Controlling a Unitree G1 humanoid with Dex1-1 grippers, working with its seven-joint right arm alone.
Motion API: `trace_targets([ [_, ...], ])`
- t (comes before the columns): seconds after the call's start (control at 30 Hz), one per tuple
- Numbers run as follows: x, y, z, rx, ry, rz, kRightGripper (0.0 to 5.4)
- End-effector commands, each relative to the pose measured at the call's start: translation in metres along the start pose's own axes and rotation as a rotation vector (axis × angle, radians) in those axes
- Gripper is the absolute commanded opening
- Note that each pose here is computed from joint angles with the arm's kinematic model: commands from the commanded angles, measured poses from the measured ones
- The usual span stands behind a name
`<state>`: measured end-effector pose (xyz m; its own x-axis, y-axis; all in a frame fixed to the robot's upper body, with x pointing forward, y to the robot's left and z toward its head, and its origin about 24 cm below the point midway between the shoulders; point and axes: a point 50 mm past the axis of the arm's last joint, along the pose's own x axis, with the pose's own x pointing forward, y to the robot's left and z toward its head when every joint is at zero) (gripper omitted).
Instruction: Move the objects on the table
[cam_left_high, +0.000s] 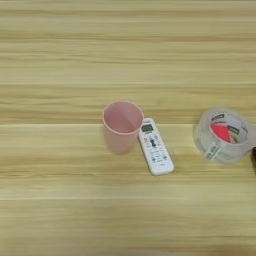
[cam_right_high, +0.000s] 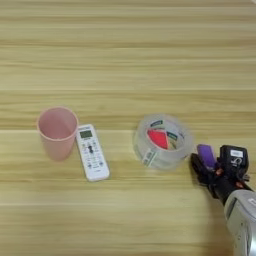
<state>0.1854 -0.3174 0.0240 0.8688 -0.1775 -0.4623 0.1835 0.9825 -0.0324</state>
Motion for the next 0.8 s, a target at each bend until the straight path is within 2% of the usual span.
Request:
trace_targets([
  [0.03, -0.0054, -0.0078, -0.0255, -0.004, 0.147, -0.039, 2.63],
  [0.57, -0.0048, -0.0073, -0.0247, 0.002, 0.142, -0.036, 1.42],
  [0.8, -0.0047, -0.0071, -0.024, 0.004, 0.138, -0.037, 1.42],
])
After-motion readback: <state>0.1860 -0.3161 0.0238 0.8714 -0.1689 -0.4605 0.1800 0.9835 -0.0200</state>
